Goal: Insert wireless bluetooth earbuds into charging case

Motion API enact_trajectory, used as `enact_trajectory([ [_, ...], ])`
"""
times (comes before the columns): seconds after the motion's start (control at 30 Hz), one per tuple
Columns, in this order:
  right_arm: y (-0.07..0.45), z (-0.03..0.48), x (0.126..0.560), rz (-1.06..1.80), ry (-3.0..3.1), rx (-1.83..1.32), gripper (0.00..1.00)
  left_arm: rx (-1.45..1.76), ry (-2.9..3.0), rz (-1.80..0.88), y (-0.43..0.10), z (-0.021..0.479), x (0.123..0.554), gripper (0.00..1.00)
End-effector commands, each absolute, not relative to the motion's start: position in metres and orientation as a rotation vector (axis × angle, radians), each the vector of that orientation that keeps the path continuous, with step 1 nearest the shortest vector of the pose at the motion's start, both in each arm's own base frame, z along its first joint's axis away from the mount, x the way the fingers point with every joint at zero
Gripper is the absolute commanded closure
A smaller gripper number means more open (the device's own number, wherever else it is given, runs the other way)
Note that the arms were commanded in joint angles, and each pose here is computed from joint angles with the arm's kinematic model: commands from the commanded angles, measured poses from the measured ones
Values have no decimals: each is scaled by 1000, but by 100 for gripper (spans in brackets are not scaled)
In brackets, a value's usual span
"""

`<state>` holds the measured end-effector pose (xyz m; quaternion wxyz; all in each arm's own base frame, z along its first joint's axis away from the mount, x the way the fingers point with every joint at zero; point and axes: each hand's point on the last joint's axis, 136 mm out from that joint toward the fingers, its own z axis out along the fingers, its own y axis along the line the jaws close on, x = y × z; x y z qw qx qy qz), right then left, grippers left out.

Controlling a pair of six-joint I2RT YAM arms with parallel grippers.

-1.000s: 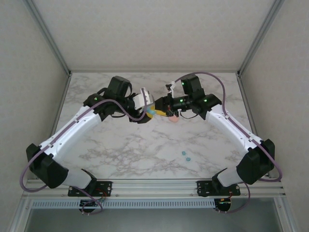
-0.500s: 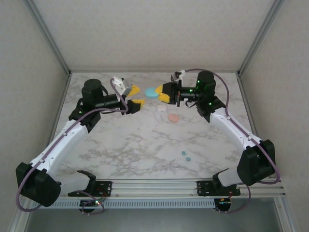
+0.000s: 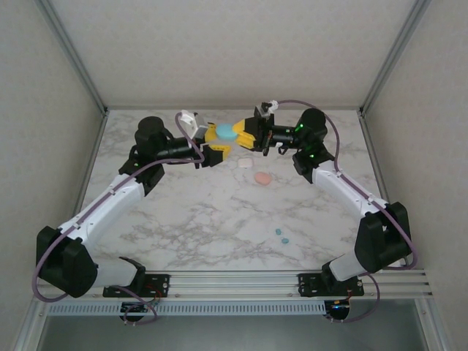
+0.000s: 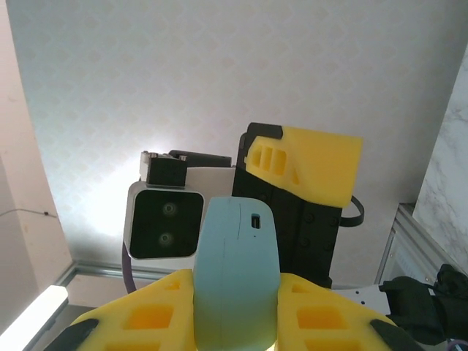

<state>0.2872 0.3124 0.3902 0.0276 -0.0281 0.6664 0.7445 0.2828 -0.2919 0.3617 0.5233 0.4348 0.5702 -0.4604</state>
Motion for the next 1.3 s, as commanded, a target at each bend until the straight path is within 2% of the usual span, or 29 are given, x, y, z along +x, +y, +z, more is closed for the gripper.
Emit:
enact_trajectory([
  [0.0, 314, 393, 280, 2327, 2034, -148, 82, 1070, 1245, -1122, -296, 394, 272, 40],
  [0.33, 314, 390, 281, 2340, 2023, -149, 82, 1063, 1213, -1140, -294, 406, 265, 41],
  [0.63, 314, 390, 284, 2375, 1999, -118, 81, 1081, 1221, -1144, -297, 402, 266, 53],
  [0.93, 315, 384, 288, 2377, 2003, -49, 78, 1091, 1251, -1114, -300, 395, 269, 70],
  [1.13, 309, 362, 285, 2143, 2160, -30, 56, 1136, 1327, -1078, -301, 379, 269, 79],
  [1.27, 291, 357, 277, 1806, 2262, -113, 43, 1175, 1393, -1065, -300, 361, 266, 80],
])
